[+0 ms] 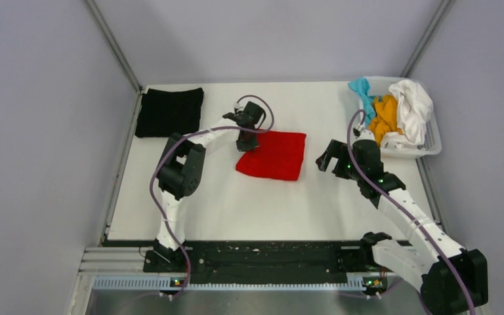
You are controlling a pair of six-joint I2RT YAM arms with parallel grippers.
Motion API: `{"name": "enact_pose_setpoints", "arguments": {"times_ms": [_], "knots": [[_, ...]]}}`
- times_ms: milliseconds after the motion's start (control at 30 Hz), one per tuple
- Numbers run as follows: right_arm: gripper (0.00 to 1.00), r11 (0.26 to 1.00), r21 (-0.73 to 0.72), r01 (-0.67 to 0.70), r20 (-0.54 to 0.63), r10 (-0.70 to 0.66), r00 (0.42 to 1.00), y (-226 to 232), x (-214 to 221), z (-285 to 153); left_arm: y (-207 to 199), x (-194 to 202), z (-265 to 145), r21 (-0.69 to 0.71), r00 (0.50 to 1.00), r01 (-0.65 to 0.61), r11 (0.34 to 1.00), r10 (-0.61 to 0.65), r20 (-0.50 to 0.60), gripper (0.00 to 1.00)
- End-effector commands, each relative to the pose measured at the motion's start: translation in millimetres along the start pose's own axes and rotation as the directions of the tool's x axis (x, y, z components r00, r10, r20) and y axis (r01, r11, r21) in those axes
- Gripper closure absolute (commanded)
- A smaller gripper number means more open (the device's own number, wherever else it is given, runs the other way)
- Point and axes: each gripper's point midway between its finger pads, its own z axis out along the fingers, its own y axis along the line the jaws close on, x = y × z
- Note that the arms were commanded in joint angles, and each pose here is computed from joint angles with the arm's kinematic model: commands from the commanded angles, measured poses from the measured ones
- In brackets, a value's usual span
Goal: Fold and stack the t-shirts
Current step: Put the neatly folded tshirt into the corner of the board with the left arm
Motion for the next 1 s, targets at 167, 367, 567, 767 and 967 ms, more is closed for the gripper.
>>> {"name": "enact_pose_setpoints", "arguments": {"times_ms": [167,367,567,767,967], "knots": [[0.01,0.999,0.044,0.025,0.066,-0.027,0.997,-9.9,-12.4,-6.1,77.5,-88.6,-61.4,-0.504,0.917,-0.176,0.845,0.327,0.228,1.00],[0.01,0.997,0.075,0.023,0.086,-0.030,0.996,-16.3,-14.9,-4.3,107.2,-159.4,-96.9,-0.554,0.859,-0.192,0.810,0.412,0.305,1.00],[0.01,0.994,0.102,0.029,0.095,-0.039,0.995,-21.3,-16.6,-3.9,131.6,-215.5,-141.3,-0.619,0.760,-0.224,0.753,0.532,0.374,1.00],[0.01,0.990,0.139,0.036,0.109,-0.051,0.993,-27.8,-20.1,-5.6,153.5,-255.8,-172.0,-0.624,0.715,-0.192,0.758,0.543,0.440,1.00],[0.01,0.986,0.160,0.045,0.115,-0.064,0.991,-31.7,-21.4,-6.9,158.6,-274.3,-187.5,-0.628,0.693,-0.193,0.754,0.558,0.457,1.00]]}}
